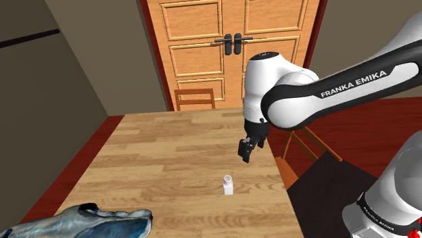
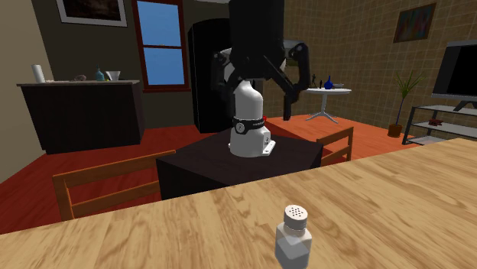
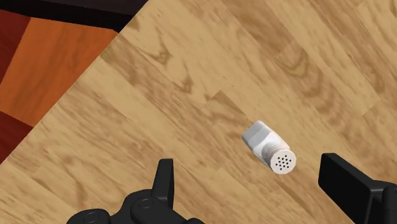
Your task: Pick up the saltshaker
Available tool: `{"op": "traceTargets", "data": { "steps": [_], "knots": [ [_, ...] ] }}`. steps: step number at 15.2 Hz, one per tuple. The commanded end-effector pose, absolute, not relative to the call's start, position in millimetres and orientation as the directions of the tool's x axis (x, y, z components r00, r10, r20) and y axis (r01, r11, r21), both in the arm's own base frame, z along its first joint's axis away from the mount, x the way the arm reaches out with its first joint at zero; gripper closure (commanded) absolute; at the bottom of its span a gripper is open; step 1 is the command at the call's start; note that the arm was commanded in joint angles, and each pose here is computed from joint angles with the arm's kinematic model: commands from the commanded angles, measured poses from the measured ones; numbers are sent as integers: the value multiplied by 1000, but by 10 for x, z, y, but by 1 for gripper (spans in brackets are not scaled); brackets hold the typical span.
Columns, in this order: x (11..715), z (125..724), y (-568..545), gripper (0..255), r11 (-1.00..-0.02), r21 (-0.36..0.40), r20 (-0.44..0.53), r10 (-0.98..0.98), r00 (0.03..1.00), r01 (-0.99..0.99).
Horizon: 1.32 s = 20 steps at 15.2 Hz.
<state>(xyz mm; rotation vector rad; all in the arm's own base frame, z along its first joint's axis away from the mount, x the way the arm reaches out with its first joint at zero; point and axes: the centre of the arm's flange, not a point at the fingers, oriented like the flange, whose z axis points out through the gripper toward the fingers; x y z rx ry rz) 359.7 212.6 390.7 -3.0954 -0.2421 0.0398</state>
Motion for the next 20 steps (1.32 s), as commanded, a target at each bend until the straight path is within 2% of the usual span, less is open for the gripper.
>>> {"op": "traceTargets", "data": {
  "steps": [1,9,18,19,20],
  "knots": [
    [3648,3745,2317,0,-988,-37,-14,154,988,153],
    [3901,3063,2995,0,-989,-22,4,148,989,148],
    [3901,2663,2995,0,-989,-22,4,148,989,148],
    [3905,2657,2996,255,-989,-22,4,148,989,148],
    [3905,2657,3001,255,-989,-22,4,148,989,148]
  ]
}}
